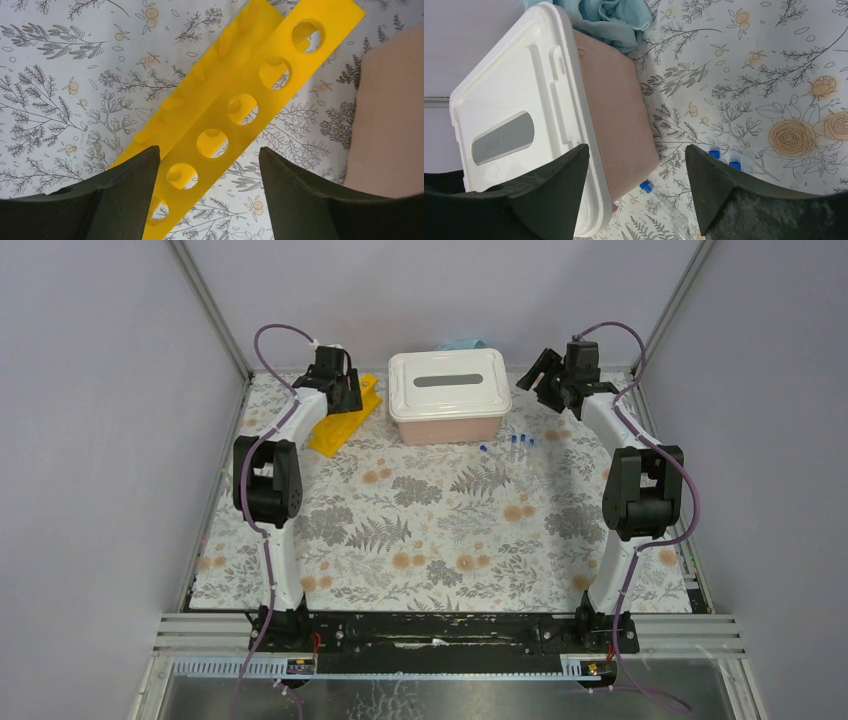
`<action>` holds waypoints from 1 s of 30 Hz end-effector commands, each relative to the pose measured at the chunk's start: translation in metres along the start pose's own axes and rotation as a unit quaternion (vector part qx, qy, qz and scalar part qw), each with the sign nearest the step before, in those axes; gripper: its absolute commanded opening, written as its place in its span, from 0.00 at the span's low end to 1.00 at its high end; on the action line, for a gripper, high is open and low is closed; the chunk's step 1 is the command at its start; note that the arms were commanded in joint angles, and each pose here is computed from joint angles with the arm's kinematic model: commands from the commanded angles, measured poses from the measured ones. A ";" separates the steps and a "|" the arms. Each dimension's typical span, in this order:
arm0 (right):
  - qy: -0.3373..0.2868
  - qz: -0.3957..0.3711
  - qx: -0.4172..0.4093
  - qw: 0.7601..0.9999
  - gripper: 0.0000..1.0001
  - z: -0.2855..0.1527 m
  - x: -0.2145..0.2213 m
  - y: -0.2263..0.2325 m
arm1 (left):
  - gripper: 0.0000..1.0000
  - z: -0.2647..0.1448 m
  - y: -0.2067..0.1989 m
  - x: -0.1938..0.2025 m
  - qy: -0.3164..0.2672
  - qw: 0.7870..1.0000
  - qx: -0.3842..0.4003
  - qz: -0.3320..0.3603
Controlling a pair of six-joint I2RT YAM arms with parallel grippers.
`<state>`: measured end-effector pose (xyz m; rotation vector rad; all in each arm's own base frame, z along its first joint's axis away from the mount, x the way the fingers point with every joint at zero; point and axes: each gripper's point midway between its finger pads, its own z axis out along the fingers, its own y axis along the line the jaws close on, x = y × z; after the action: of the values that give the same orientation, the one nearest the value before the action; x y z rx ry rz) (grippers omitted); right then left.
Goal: Organize the chemistry lab equipment
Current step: Move the test tube rack to the center of the board.
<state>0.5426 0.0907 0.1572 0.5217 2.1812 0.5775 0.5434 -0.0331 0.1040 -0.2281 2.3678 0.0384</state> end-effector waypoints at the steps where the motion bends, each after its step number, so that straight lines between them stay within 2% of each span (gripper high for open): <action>1: -0.027 -0.007 -0.035 0.999 0.78 -0.014 -0.016 0.024 | 0.80 0.017 0.008 0.012 0.019 1.000 -0.007 0.009; 9: -0.022 -0.003 -0.035 0.999 0.80 -0.011 -0.011 0.021 | 0.79 0.029 0.007 0.023 0.034 0.999 -0.002 0.007; 13: -0.020 -0.003 -0.033 0.999 0.79 -0.009 -0.009 0.019 | 0.75 0.031 0.006 0.026 0.038 0.999 0.000 0.003; 18: -0.020 -0.004 -0.033 0.999 0.74 -0.008 -0.009 0.018 | 0.63 0.033 0.005 0.032 0.045 0.999 0.001 -0.002; 22: -0.018 -0.007 -0.032 0.999 0.72 -0.008 -0.007 0.017 | 0.48 0.032 0.004 0.036 0.052 0.999 0.004 -0.011; 27: -0.015 -0.011 -0.033 0.999 0.70 -0.010 -0.006 0.017 | 0.42 0.025 0.003 0.043 0.061 0.998 0.007 -0.025; 30: -0.014 -0.013 -0.034 0.999 0.69 -0.012 -0.006 0.018 | 0.33 0.018 0.002 0.049 0.068 0.997 0.011 -0.033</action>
<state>0.5415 0.0928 0.1516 0.5224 2.1807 0.5941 0.5503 -0.0312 0.0869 -0.2392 2.3769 0.0178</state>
